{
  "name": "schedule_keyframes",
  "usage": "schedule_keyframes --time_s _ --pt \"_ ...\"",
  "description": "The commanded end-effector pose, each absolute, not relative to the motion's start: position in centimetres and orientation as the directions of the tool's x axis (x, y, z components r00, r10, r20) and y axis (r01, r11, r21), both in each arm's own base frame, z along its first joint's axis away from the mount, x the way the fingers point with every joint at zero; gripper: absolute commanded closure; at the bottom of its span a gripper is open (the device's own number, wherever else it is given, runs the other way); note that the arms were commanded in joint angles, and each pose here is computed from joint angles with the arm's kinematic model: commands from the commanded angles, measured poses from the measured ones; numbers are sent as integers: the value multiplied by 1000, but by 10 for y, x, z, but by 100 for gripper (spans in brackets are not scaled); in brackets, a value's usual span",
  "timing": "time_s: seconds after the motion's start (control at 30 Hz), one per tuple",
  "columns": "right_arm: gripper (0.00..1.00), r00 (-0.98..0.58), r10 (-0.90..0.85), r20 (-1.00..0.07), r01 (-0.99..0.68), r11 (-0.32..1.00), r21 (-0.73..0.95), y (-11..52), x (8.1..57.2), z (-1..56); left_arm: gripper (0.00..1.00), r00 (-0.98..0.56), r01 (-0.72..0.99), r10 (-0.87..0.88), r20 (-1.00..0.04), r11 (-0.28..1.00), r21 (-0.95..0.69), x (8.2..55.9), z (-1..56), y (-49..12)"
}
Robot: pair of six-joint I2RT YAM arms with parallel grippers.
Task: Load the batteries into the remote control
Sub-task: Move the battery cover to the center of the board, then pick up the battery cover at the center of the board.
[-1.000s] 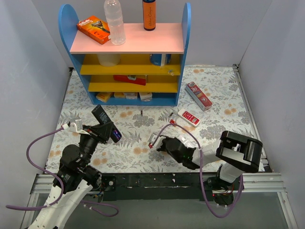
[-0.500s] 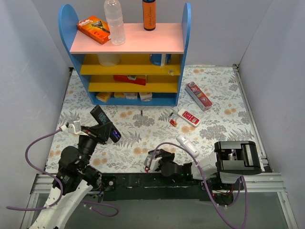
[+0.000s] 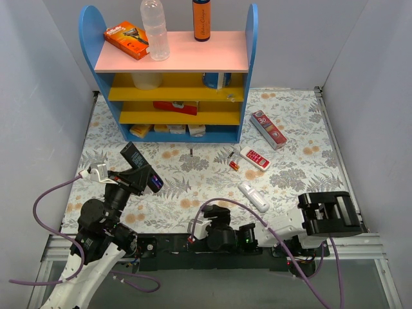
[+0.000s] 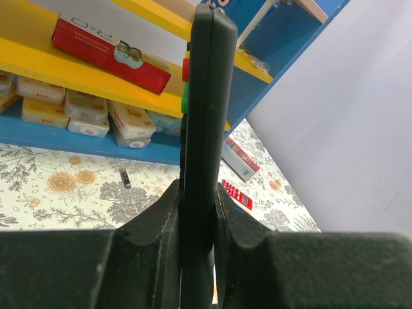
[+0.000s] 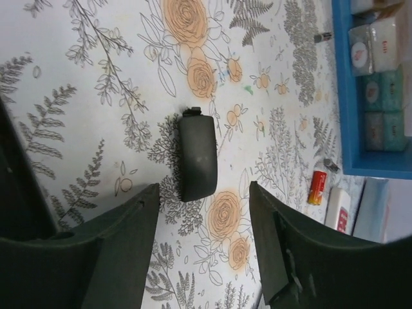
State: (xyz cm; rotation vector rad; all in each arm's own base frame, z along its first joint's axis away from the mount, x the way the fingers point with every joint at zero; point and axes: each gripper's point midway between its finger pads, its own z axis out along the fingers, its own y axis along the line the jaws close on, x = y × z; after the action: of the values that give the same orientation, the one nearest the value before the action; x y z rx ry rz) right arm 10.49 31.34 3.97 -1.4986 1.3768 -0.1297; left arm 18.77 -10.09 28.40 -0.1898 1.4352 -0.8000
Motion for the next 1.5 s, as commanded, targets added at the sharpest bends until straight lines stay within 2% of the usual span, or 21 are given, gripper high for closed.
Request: schedule_keyframes --time_s 0.0,0.1,0.27,0.33,0.5,0.57,0.8,1.47 --pt "33 266 -822 -503 -791 112 -601 305 83 28 100 -54 386 -600 -798 725 -571 186 291 -100" --pt "29 176 -798 -576 -878 137 -458 322 74 40 100 -61 389 -598 -799 723 -571 187 290 -102" --pt "26 -33 -804 -594 -954 202 -220 328 86 63 100 -67 390 -597 -799 722 -572 188 289 -103" --pt "27 -115 -809 -576 -960 239 -144 325 98 65 100 -67 390 -599 -798 720 -574 187 289 -103" --pt "34 -195 -837 -511 -966 254 -48 335 111 71 100 -71 389 -594 -801 723 -571 188 288 -104" --pt "34 -209 -864 -459 -967 252 -35 333 111 62 100 -68 388 -593 -802 725 -569 188 289 -103" --pt "34 -210 -894 -397 -967 249 -50 340 126 51 100 -64 377 -595 -801 729 -571 189 288 -101" --pt "40 -173 -926 -336 -976 206 -66 355 134 27 100 -66 372 -592 -803 732 -571 190 287 -101"
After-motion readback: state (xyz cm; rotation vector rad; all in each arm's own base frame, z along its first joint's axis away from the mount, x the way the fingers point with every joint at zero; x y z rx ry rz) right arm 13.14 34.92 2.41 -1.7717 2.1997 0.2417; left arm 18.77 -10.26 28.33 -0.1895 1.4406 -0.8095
